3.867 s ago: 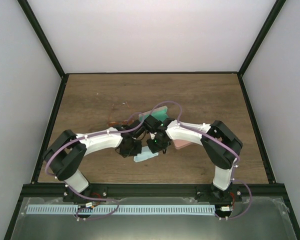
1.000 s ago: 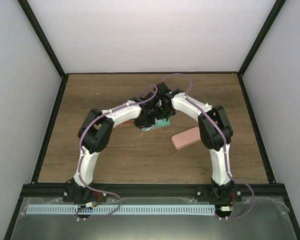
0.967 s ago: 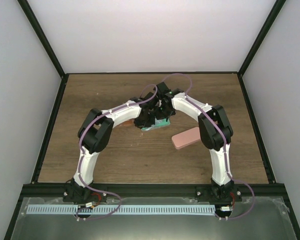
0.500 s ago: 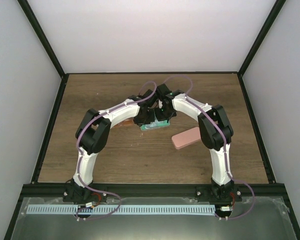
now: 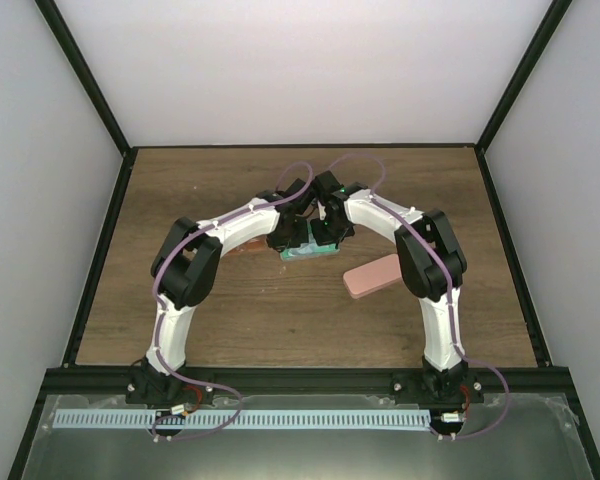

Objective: Organize the sunglasses
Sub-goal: Place the glasses cleaning cloth in the sunglasses case.

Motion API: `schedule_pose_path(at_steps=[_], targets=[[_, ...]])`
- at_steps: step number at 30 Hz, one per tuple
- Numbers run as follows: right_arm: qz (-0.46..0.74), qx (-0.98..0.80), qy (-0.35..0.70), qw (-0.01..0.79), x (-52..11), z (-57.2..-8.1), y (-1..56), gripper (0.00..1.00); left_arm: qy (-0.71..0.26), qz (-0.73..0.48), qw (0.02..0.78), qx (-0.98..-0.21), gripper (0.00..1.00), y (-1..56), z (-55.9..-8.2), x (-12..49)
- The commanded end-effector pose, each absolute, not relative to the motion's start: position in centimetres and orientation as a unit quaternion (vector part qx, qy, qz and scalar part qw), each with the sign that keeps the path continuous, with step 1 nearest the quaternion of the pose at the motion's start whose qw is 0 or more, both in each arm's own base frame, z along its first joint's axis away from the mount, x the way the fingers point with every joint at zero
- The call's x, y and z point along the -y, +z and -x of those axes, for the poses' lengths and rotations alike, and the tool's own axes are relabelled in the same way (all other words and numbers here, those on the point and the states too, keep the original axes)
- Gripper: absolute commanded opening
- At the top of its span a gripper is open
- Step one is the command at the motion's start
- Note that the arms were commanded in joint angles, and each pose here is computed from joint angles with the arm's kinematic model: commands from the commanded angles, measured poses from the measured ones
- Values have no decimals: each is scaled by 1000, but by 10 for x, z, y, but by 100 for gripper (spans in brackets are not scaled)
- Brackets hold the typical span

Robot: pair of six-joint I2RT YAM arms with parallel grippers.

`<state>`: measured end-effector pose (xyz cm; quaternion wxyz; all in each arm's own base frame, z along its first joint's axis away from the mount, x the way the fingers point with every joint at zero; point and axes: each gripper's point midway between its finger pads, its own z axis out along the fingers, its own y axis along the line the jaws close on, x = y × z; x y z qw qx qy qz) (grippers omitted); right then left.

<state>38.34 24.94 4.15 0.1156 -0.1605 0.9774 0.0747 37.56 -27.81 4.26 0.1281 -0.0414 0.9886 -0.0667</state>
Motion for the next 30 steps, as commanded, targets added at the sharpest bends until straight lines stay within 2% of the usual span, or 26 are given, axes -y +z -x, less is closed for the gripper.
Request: schedule_pose_path(at_steps=[1, 21, 30], targets=[[166, -975, 74, 126, -251, -382, 53, 1, -79, 56, 167, -981, 6, 66, -389, 278], [162, -972, 88, 145, -249, -376, 85, 1, -54, 62, 192, -978, 11, 84, -392, 259], [162, -975, 85, 125, -244, -364, 68, 1, -54, 67, 190, -978, 13, 80, -390, 255]])
